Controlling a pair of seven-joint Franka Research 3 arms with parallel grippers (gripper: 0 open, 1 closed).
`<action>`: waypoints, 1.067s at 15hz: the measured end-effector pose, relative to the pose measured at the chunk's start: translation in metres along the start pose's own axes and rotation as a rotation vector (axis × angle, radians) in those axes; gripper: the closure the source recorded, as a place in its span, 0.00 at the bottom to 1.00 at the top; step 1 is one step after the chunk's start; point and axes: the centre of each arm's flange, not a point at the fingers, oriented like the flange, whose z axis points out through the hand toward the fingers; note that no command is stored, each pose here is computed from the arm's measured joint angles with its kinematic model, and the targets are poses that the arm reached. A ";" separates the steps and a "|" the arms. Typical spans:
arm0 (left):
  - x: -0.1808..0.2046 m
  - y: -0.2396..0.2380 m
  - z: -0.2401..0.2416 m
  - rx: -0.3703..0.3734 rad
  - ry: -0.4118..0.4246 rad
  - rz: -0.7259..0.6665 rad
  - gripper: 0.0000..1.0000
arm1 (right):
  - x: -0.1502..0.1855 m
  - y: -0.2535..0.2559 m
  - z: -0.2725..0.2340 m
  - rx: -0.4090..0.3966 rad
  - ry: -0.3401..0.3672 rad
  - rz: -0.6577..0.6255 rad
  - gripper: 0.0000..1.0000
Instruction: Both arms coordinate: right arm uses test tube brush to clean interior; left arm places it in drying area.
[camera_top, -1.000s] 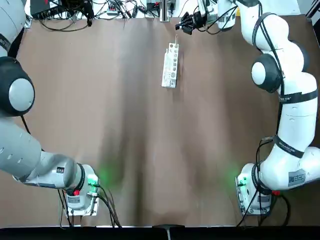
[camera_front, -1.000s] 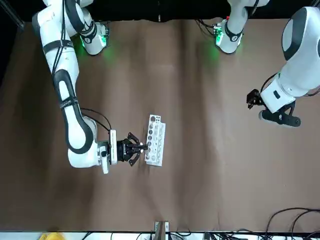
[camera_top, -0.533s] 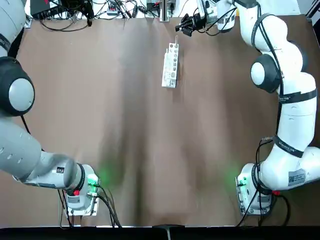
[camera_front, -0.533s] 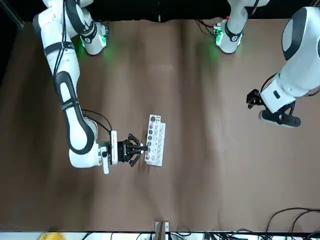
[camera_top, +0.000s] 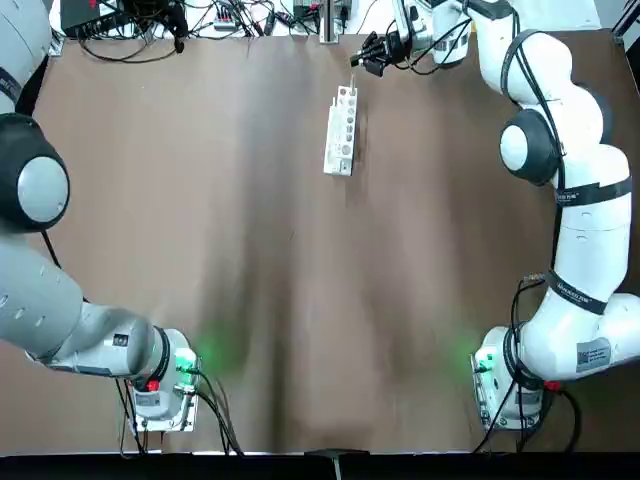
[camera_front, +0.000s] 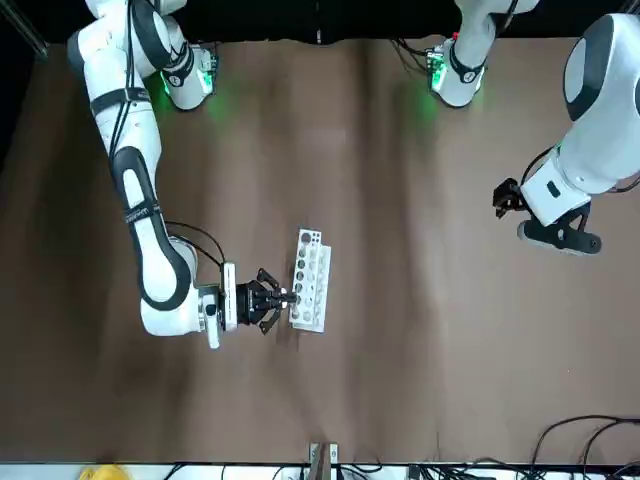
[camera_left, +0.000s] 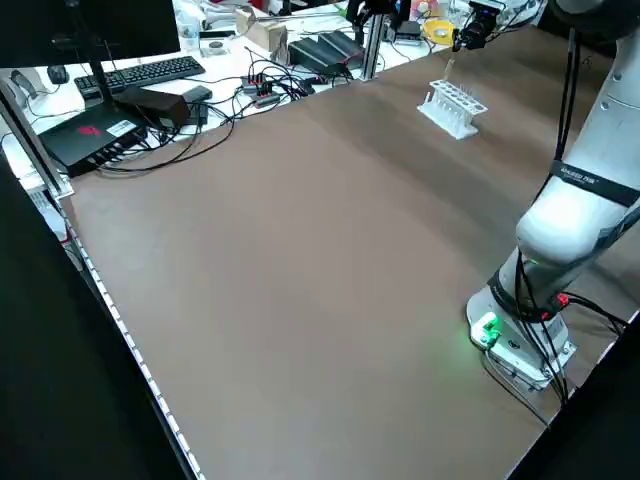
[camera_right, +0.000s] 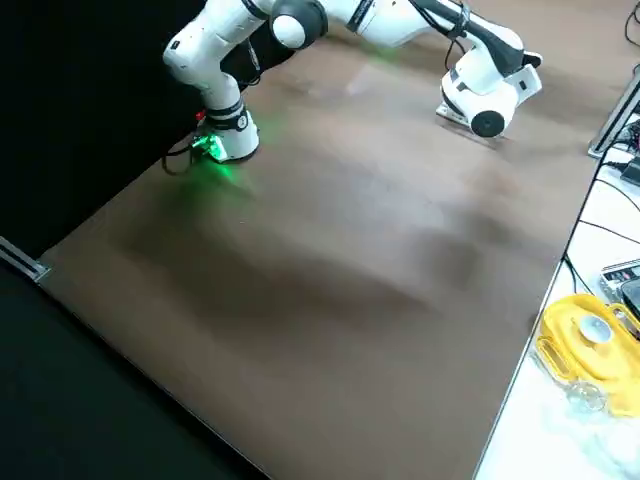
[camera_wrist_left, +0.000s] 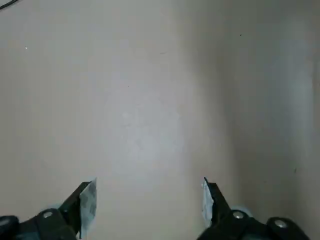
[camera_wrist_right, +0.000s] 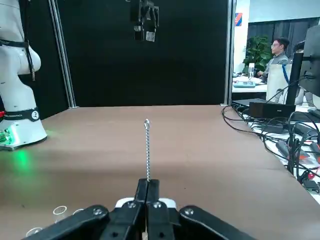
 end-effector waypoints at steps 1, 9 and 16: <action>0.000 0.000 0.000 0.000 0.000 0.000 0.01 | 0.000 0.000 0.000 0.000 0.000 0.000 0.98; 0.000 0.000 0.000 0.000 0.000 0.000 0.01 | 0.021 0.007 -0.015 -0.023 0.011 -0.002 0.98; 0.000 0.000 0.000 0.000 0.000 0.000 0.01 | 0.053 0.005 -0.022 0.021 0.048 0.012 0.98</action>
